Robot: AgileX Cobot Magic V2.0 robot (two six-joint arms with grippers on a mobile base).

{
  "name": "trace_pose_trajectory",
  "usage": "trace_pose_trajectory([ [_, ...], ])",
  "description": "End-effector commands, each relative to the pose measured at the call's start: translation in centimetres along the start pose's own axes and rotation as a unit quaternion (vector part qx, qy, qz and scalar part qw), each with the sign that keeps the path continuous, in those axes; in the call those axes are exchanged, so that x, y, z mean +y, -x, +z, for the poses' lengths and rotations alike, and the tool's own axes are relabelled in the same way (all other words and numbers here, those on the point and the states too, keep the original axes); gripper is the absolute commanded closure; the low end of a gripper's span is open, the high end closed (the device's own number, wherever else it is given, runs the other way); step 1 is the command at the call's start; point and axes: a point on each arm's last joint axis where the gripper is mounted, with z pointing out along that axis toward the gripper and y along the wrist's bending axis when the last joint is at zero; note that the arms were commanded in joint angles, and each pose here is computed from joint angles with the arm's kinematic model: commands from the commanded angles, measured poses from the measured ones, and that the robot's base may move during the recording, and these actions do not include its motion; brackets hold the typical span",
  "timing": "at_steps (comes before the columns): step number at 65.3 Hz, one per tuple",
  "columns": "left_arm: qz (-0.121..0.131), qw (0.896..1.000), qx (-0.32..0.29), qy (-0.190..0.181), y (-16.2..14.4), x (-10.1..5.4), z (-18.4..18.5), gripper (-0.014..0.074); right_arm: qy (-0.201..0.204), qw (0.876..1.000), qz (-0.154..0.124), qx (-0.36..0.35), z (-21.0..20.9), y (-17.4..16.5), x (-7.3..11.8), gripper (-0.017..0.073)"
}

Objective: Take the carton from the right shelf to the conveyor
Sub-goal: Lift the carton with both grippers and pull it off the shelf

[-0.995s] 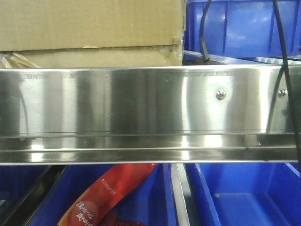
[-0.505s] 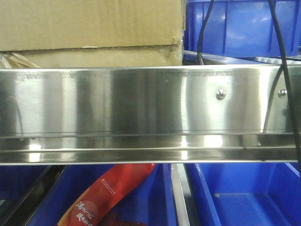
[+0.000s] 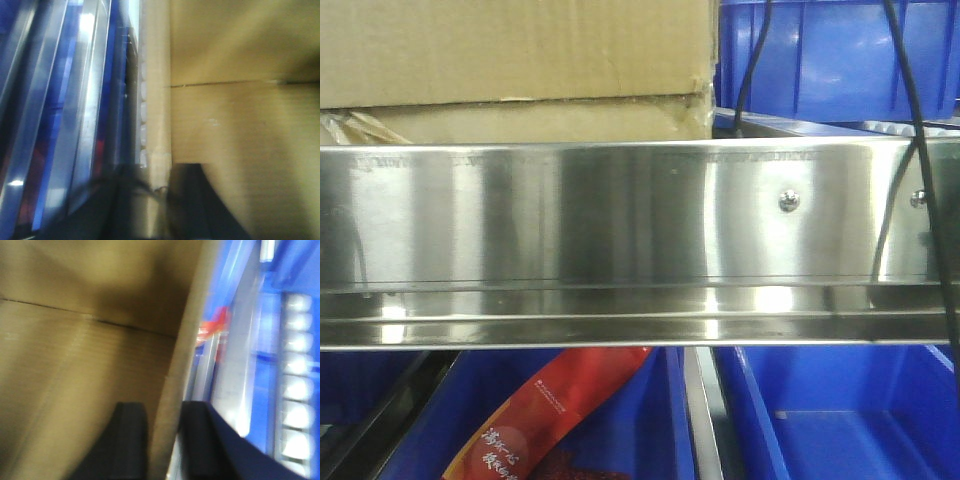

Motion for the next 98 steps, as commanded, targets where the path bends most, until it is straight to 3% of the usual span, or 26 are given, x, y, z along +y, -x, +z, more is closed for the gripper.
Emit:
trace_pose_trajectory([
  [1, -0.004, 1.0, -0.009, -0.014, 0.1, -0.3, -0.4, 0.0574, 0.005, 1.0, 0.002, -0.022, -1.1, 0.4, 0.0, 0.0625],
  [16, -0.008, 0.999, -0.021, -0.023, 0.3, -0.3, -1.4, 0.06, 0.007, 0.999, 0.003, -0.044, -3.4, 0.7, -0.3, 0.0627],
  [38, -0.028, 0.988, -0.125, -0.086, 0.8, -0.5, -10.0, 0.06, 0.023, 0.993, 0.012, -0.118, -11.4, 0.9, -1.2, 0.0627],
  [56, -0.021, 0.98, -0.147, -0.133, -0.2, -3.3, -13.4, 0.0612, 0.032, 0.986, 0.016, -0.161, -16.0, 0.4, -1.9, 0.0627],
  [67, -0.021, 0.978, -0.129, -0.162, -1.1, -5.6, -13.5, 0.0612, 0.031, 0.985, -0.001, -0.171, -17.5, 0.0, -2.2, 0.0627],
  [86, -0.001, 0.979, -0.135, -0.153, -1.8, -7.9, -14.2, 0.0612, 0.011, 0.993, -0.013, -0.115, -16.5, -2.8, -2.8, 0.0627],
  [98, -0.004, 0.979, -0.131, -0.158, -1.9, -8.3, -14.1, 0.0612, -0.017, 0.994, -0.022, -0.101, -15.7, -3.4, -3.3, 0.0627],
])
